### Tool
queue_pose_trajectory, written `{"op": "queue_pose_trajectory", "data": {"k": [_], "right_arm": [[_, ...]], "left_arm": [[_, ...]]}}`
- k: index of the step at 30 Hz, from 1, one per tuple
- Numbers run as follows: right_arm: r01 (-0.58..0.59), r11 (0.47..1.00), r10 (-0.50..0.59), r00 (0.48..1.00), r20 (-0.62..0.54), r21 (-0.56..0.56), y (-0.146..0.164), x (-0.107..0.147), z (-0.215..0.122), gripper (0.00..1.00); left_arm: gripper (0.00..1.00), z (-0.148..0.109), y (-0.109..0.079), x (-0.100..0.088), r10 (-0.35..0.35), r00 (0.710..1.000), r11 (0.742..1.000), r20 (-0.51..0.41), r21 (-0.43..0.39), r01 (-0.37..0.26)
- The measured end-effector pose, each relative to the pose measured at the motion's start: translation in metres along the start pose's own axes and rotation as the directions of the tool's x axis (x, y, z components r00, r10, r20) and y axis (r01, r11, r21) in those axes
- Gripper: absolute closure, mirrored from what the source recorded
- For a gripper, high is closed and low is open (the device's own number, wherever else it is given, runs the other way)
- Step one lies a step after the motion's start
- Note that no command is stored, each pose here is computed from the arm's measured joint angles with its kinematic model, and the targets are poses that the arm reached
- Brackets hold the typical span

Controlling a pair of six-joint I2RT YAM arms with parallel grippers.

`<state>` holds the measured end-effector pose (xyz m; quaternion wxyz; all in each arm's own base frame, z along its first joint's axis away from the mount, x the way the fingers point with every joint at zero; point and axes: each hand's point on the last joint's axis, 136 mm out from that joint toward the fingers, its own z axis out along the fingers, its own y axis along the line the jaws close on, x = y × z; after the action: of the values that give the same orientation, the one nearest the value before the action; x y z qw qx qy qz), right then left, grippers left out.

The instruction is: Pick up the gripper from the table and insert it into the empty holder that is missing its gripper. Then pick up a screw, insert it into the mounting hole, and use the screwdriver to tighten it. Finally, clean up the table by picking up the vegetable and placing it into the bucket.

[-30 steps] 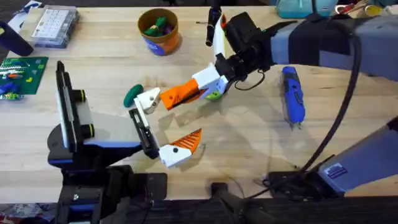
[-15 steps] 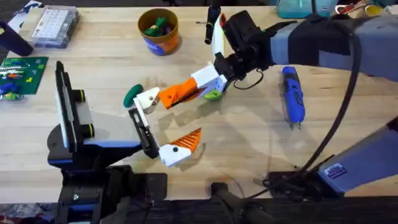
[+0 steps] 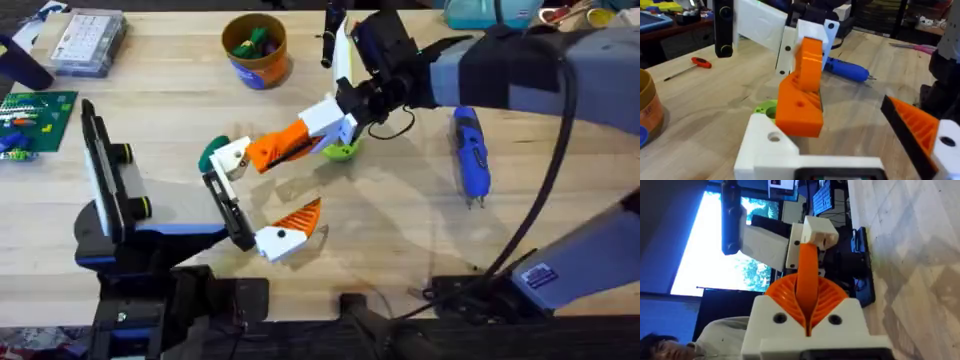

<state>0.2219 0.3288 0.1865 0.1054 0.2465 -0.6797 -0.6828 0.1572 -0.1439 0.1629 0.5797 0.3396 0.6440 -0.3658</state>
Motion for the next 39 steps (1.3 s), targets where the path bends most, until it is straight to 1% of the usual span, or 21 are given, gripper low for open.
{"op": "queue_pose_trajectory", "data": {"k": [6, 11, 22, 27, 35, 39], "right_arm": [[-0.015, 1.0, 0.015, 1.0, -0.002, -0.003, -0.001, 0.0, 0.0, 0.991], [-0.063, 0.998, 0.063, 0.998, -0.016, -0.014, -0.016, 0.002, 0.003, 0.991], [-0.07, 0.997, 0.07, 0.997, -0.022, -0.025, -0.015, 0.001, 0.005, 0.991], [-0.056, 0.998, 0.056, 0.998, -0.016, -0.015, -0.014, -0.008, 0.006, 0.991], [-0.119, 0.993, 0.118, 0.993, -0.013, -0.004, -0.014, -0.012, 0.008, 0.991], [-0.131, 0.991, 0.131, 0.991, -0.013, -0.002, -0.014, -0.012, 0.009, 0.991]], "left_arm": [[0.01, 0.0, 0.0, 0.0, 0.0, 1.0, 1.0, 0.0, 0.0, 0.0], [0.01, 0.0, -0.001, 0.0, -0.006, 1.0, 1.0, 0.0, 0.007, 0.006], [0.01, 0.0, -0.003, 0.0, -0.012, 1.0, 1.0, 0.0, 0.017, 0.012], [0.01, 0.0, 0.001, 0.0, -0.006, 1.0, 1.0, 0.0, -0.004, 0.006], [0.01, 0.0, 0.004, 0.0, -0.005, 1.0, 1.0, 0.0, -0.026, 0.005], [0.01, 0.0, 0.005, 0.0, -0.005, 1.0, 1.0, 0.001, -0.029, 0.005]]}}
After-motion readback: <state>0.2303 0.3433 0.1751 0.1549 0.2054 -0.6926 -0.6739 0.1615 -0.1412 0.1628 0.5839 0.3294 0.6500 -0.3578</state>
